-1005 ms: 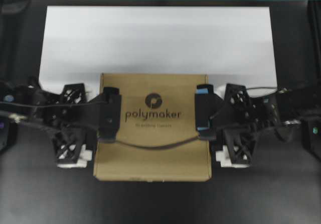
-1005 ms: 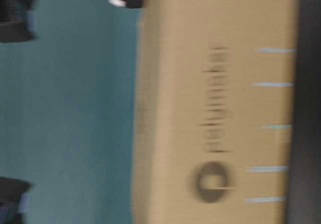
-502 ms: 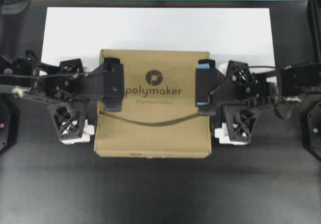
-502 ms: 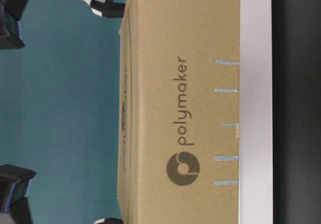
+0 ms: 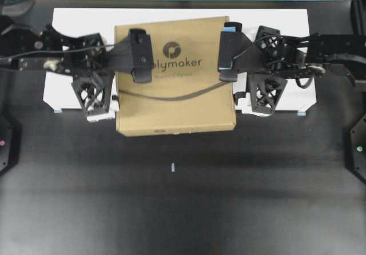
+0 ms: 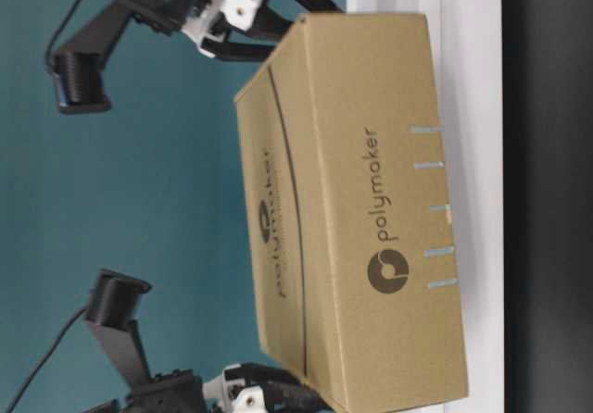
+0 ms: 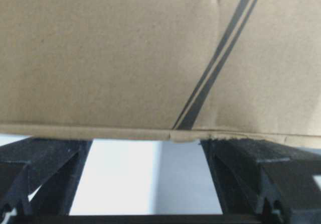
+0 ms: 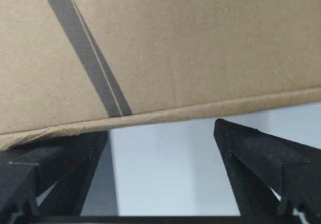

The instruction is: Place the cardboard box on the stand after clamping it between your arms.

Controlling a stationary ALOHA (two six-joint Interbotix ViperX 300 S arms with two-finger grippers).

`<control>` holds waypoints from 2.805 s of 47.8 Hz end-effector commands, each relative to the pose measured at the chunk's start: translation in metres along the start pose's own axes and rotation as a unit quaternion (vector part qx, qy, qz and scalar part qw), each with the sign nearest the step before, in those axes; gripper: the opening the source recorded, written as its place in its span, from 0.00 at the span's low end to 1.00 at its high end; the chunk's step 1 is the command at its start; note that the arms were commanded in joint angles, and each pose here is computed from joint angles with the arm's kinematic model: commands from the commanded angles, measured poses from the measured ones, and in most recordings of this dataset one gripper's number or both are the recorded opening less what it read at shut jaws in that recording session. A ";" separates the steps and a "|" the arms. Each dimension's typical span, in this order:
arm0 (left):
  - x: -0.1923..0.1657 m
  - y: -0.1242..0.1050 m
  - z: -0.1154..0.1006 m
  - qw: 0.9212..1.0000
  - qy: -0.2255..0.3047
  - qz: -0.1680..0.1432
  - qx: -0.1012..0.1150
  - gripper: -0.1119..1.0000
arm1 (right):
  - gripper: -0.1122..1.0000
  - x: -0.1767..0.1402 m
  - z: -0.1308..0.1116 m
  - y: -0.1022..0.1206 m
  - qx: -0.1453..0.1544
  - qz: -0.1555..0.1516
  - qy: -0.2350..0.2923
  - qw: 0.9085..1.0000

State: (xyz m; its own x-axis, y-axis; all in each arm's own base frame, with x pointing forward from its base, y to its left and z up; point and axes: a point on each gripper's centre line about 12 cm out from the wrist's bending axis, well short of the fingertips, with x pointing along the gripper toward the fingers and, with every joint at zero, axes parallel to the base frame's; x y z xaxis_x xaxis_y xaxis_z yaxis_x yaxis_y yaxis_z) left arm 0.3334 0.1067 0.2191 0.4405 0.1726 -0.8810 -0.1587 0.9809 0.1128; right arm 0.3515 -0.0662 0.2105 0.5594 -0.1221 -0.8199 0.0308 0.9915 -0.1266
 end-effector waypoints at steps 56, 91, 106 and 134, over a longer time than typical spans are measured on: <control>0.004 0.054 0.014 0.995 -0.083 0.050 -0.033 0.83 | 0.85 0.023 0.001 -0.059 0.006 -0.064 -0.073 0.995; -0.066 0.066 -0.020 0.985 -0.134 0.088 -0.062 0.83 | 0.85 -0.033 -0.037 -0.056 0.048 -0.076 -0.078 0.993; -0.119 0.041 -0.050 0.970 -0.214 0.094 -0.063 0.83 | 0.85 -0.087 -0.051 -0.036 0.099 -0.075 -0.151 0.981; -0.199 -0.016 -0.117 0.917 -0.393 0.045 -0.047 0.82 | 0.85 -0.171 -0.092 0.012 0.099 -0.037 -0.347 0.932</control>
State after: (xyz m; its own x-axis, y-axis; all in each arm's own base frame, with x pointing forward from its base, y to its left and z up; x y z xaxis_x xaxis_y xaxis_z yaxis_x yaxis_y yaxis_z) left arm 0.1500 0.0504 0.3324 0.9011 0.3101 -0.3029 -0.2870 0.9505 0.1193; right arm 0.1849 -0.0447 0.2971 0.9328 -0.2271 -0.2800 0.2314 0.9727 -0.0183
